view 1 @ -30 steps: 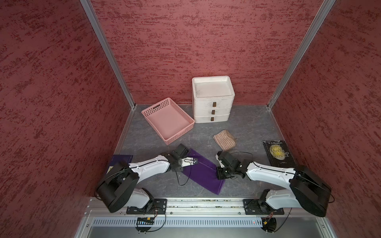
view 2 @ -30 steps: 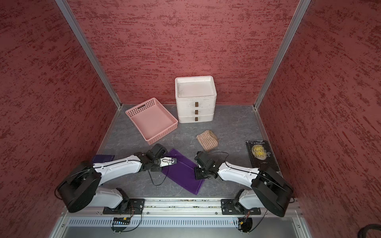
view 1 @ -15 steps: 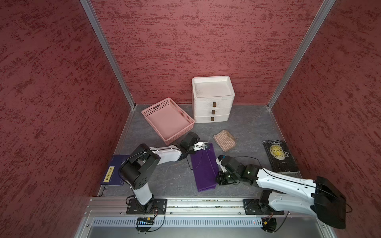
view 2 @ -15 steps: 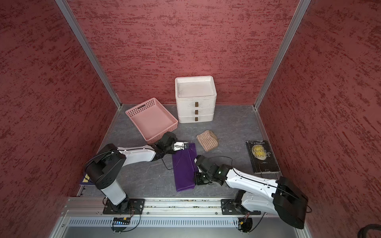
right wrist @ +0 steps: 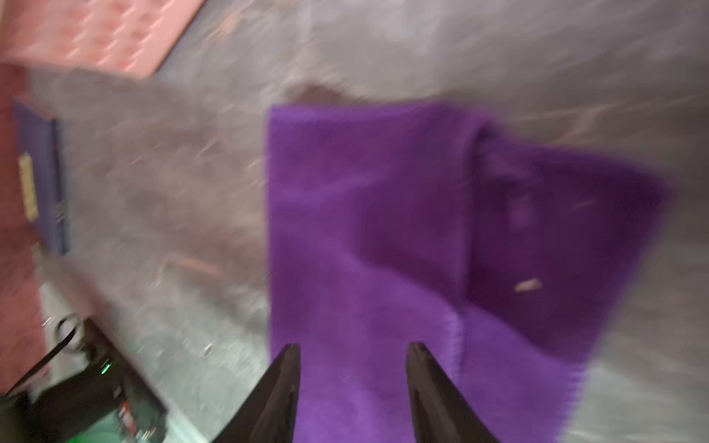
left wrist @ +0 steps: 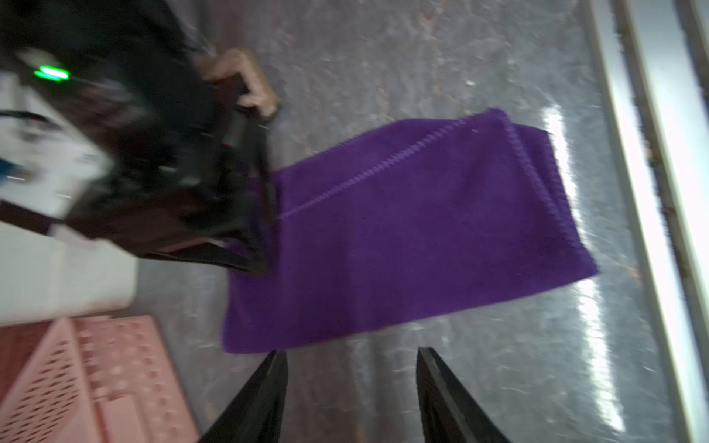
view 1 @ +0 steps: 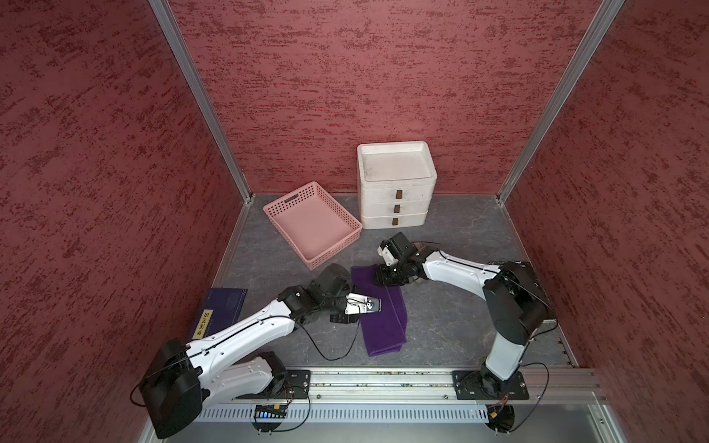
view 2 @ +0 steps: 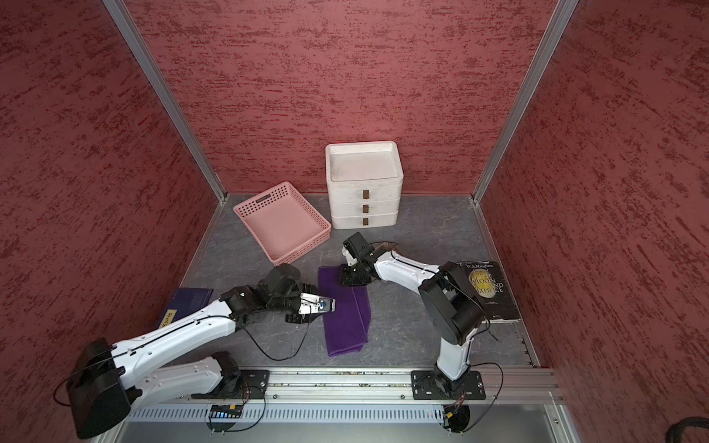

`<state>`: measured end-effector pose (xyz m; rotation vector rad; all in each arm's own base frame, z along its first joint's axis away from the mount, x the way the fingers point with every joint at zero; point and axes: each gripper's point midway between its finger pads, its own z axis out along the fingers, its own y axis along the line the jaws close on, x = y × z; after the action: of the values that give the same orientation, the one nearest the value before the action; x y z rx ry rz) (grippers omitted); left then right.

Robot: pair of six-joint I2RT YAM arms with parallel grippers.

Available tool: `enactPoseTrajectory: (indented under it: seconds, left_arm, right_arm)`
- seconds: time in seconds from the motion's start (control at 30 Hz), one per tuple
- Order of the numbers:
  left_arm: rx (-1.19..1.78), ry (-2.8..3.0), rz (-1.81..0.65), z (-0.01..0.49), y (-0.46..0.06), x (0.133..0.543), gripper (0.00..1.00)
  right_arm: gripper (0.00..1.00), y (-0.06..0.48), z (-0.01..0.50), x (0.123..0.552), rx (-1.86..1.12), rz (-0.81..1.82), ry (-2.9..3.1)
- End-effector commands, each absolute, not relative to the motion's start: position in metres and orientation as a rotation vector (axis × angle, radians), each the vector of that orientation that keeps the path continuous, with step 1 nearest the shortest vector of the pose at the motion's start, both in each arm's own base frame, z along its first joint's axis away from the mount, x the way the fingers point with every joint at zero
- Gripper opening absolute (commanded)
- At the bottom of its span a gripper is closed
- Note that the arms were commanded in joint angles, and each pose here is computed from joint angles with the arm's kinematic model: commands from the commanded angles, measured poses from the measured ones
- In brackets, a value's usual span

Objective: Fold the square dishcloth
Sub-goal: Smooth out the cleaning item at the center of the board.

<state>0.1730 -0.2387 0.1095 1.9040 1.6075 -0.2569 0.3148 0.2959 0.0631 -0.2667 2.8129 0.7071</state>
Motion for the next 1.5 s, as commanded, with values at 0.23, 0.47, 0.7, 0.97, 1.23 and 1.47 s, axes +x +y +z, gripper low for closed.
enactPoseTrajectory:
  seconds: [0.23,0.47,0.7,0.97,1.23,1.47]
  left_arm:
    - [1.956,1.673,-0.407,0.09,-0.236,0.139,0.55]
    - [1.949,1.686,-0.358,0.088,-0.226,0.138,0.55]
    - [1.935,1.683,-0.35,0.093,-0.218,0.133,0.55]
    - [1.932,1.666,-0.3,0.096,-0.211,0.134,0.55]
    - [1.926,1.659,-0.308,0.103,-0.213,0.131,0.55]
    - [1.954,1.657,-0.29,0.096,-0.214,0.129,0.55]
  right_arm:
    - [0.47,0.281,0.05,0.35,-0.355,0.478,2.861]
    - [0.45,0.281,0.037,0.364,-0.413,0.378,2.885]
    - [0.35,0.284,0.03,0.374,-0.476,0.351,2.898]
    - [0.17,0.281,0.035,0.37,-0.491,0.35,2.904]
    - [0.0,0.274,0.044,0.367,-0.487,0.33,2.884]
    - [0.0,0.262,0.078,0.365,-0.487,0.286,2.823]
